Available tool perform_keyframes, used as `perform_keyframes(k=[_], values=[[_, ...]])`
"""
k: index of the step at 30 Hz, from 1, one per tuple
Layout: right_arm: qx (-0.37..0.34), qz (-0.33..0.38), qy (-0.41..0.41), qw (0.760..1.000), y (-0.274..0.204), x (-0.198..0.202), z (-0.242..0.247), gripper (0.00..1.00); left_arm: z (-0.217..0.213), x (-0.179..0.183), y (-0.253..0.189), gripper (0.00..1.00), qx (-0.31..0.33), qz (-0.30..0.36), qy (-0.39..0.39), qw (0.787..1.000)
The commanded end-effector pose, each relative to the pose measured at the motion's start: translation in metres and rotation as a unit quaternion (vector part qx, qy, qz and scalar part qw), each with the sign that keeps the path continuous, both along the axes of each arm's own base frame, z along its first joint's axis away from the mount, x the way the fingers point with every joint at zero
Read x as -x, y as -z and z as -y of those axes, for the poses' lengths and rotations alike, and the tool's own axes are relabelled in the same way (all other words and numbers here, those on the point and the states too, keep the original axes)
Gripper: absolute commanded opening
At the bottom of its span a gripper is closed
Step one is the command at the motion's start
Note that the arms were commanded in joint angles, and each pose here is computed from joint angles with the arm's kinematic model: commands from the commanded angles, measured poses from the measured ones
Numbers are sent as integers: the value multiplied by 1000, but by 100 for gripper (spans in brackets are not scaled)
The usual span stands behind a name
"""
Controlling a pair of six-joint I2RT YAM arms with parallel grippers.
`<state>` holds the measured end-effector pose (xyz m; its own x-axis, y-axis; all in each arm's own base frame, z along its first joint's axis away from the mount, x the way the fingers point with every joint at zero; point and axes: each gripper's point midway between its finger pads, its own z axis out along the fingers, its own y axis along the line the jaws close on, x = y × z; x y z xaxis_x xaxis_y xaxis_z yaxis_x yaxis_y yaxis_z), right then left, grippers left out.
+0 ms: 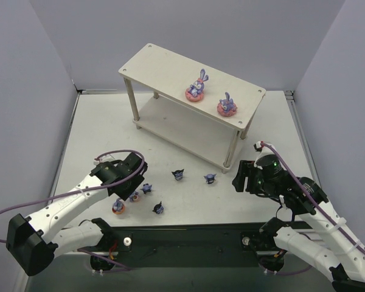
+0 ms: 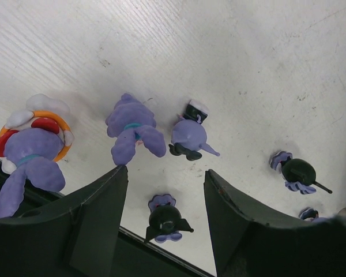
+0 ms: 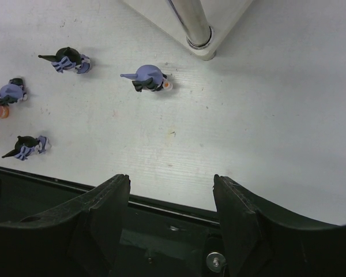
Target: Place and organize the plastic toys onto the shelf
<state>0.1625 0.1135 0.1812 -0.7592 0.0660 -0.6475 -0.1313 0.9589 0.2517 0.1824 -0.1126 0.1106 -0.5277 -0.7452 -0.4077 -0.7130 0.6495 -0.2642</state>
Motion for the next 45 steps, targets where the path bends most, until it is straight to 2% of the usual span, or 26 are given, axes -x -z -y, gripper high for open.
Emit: perform_keyframes(k=[1, 18, 34, 45], values=[[20, 6, 9, 1000, 4, -2, 9, 61, 0, 1, 9, 66, 32, 2, -78, 996], [28, 9, 8, 1000, 4, -1, 14, 61, 2, -3, 26, 64, 37, 5, -90, 995], [35, 11, 8, 999, 3, -3, 15, 60, -15, -6, 31, 64, -27, 1, -77, 997], [37, 10, 11, 999, 5, -3, 17, 60, -19, -9, 34, 46, -40, -3, -66, 997]])
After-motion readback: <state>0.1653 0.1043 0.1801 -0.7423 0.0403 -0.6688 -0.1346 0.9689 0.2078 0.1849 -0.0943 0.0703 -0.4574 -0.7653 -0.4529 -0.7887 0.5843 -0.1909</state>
